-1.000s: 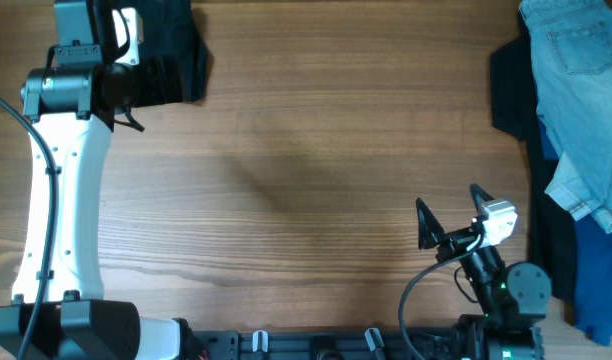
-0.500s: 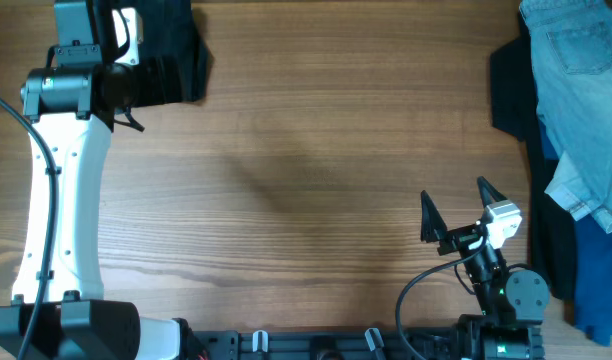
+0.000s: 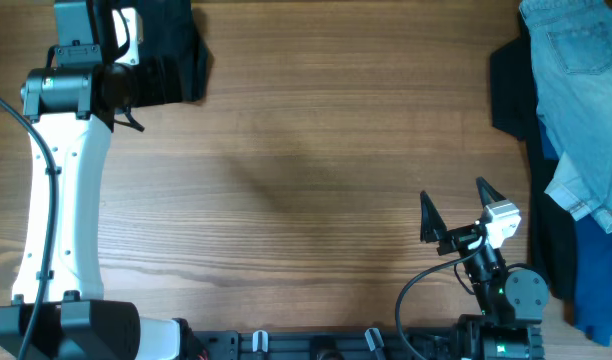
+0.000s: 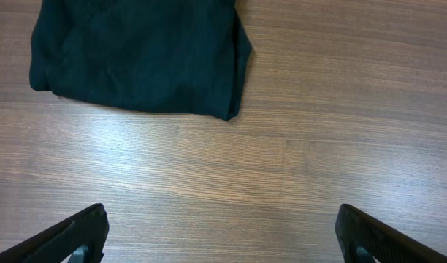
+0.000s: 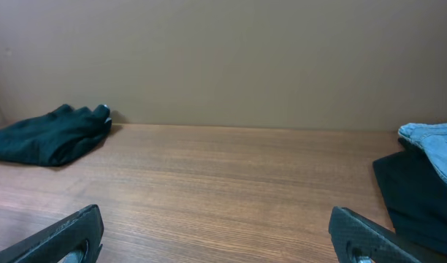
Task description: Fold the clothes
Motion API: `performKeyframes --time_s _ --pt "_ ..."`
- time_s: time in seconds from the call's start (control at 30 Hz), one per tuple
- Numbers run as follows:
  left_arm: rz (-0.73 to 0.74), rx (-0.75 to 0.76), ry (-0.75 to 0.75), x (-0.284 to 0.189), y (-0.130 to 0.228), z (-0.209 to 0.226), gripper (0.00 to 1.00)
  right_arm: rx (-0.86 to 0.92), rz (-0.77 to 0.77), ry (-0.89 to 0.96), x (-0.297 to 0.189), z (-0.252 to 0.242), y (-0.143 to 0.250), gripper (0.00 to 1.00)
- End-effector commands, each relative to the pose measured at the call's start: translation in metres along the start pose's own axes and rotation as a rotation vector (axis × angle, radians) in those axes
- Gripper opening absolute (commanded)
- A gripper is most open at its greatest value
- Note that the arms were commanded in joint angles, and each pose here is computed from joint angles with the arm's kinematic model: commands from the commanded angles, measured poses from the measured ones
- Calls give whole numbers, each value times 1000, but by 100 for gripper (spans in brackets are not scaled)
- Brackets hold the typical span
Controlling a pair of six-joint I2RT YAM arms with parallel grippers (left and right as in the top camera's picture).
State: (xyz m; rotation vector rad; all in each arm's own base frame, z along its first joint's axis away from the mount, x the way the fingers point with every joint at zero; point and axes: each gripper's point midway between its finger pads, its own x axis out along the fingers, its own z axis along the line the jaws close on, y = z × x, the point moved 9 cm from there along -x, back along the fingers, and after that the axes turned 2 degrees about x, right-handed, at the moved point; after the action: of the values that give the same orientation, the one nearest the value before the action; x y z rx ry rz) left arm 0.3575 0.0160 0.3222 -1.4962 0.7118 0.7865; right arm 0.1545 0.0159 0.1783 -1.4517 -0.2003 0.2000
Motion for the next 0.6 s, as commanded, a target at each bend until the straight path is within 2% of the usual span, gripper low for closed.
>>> performKeyframes --time_s 0.0,0.07,0.17,0.3,0.4,0.57 --pt "0 -11 -7 0 0 1 100 -2 -10 5 0 0 0 100" --pt "-8 -12 -8 -3 0 2 100 -2 -10 5 0 0 0 100" --pt "-86 -12 -74 -36 0 7 100 -2 -10 5 0 0 0 100" --pt "-193 -15 -73 -83 10 7 100 -2 -10 5 0 0 0 100" --pt "-258 -31 -74 -104 39 11 100 -2 -10 5 0 0 0 100" --pt "-464 -18 45 -71 113 7 100 -2 -10 5 0 0 0 100"
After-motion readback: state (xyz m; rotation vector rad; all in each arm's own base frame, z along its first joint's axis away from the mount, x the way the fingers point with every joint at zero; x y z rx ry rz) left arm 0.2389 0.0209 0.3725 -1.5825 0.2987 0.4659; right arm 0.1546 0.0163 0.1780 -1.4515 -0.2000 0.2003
